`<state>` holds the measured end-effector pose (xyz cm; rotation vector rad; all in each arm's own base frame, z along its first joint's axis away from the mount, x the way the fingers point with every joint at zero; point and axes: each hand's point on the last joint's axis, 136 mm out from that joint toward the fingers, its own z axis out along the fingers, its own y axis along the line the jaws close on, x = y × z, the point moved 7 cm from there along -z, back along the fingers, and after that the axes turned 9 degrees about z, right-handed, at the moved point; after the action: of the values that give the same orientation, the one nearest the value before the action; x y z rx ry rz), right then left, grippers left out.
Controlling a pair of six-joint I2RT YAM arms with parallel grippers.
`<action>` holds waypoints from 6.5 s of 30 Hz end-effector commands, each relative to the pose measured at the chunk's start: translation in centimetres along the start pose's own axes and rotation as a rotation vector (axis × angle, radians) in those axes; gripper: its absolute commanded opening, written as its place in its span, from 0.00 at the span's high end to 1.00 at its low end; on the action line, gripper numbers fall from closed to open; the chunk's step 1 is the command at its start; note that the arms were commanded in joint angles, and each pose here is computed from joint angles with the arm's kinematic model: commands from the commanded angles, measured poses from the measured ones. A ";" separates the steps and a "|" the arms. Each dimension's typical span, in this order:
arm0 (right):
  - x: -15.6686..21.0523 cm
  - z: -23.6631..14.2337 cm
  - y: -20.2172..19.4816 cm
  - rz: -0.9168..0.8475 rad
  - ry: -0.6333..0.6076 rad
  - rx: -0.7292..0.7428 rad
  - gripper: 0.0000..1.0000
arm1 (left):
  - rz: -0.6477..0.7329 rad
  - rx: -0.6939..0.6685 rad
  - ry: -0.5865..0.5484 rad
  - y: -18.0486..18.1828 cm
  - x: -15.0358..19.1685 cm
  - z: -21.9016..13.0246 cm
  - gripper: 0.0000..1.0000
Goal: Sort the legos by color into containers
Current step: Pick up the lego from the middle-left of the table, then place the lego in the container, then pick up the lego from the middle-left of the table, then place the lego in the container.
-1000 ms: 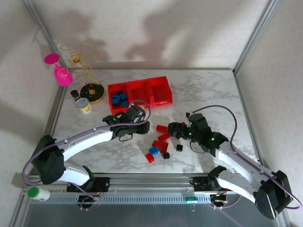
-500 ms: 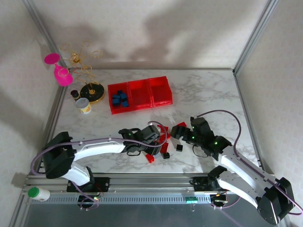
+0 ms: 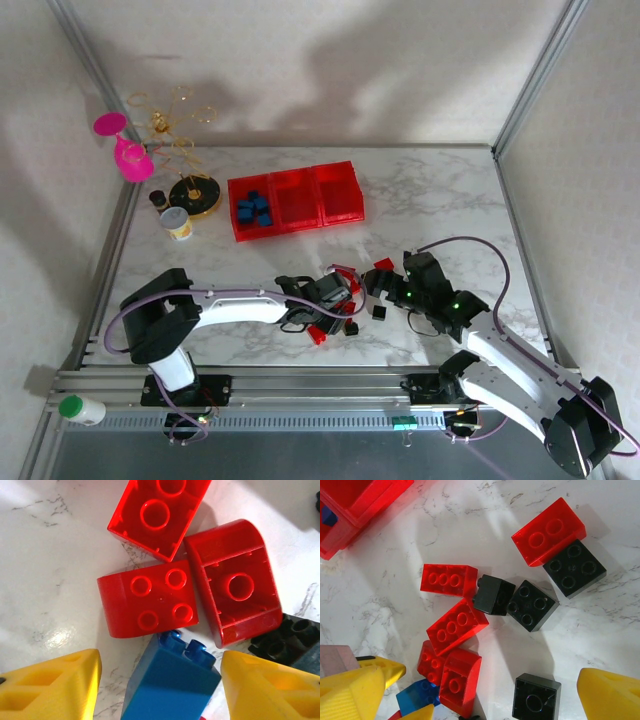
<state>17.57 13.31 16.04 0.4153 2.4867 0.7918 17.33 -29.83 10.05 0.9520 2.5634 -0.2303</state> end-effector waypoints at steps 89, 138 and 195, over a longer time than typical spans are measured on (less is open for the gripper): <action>-1.9 1.9 4.4 -0.202 0.046 -0.117 0.01 | -0.655 -0.328 -0.287 21.7 -7.7 -9.2 0.45; 2.3 2.0 -0.2 -0.099 0.184 -0.084 0.01 | -0.442 -0.062 0.002 -2.5 2.8 0.1 0.35; -4.3 2.7 8.6 -0.126 -0.083 -0.244 0.01 | -0.704 -0.359 -0.458 23.0 -17.2 -5.8 0.68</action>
<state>22.65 19.05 19.71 0.1627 2.3385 0.9901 40.16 -20.48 22.41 -0.1744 2.3079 -0.1410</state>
